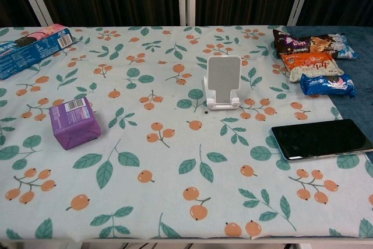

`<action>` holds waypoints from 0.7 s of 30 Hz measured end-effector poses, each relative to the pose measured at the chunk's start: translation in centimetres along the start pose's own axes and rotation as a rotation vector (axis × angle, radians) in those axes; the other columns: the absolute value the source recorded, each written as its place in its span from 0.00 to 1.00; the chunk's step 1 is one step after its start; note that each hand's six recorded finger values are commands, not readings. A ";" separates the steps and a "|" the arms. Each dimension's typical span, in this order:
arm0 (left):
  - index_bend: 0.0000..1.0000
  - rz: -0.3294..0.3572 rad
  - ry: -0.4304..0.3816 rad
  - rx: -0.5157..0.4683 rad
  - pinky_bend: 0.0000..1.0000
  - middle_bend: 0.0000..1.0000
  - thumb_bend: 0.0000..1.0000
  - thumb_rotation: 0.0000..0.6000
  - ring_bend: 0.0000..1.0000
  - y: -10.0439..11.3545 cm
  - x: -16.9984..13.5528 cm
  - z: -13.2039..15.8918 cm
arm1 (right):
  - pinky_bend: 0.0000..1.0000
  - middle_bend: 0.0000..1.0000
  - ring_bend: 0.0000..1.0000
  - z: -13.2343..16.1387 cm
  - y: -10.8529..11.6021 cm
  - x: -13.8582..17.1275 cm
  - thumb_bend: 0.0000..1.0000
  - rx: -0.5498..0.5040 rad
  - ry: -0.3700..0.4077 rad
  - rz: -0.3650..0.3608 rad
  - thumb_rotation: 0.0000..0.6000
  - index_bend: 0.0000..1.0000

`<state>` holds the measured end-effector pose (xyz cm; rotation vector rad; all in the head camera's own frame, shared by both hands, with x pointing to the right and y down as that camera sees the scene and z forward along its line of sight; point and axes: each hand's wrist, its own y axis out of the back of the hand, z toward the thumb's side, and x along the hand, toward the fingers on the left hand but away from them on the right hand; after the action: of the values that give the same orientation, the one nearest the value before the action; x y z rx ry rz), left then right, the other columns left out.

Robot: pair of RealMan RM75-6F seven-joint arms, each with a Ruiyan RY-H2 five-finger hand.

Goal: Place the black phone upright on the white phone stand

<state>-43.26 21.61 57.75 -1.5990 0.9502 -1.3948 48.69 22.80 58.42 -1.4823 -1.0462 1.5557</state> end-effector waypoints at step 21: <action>0.11 -0.013 -0.006 -0.007 0.21 0.10 0.00 0.27 0.10 -0.5 0.2 0.2 | 0.00 0.00 0.00 3.6 -1.0 0.2 0.18 0.097 0.068 0.109 1.00 0.00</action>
<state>-43.05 21.69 58.29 -1.6165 0.9433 -1.3962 45.01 23.17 59.25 -1.5362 -0.8515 1.5962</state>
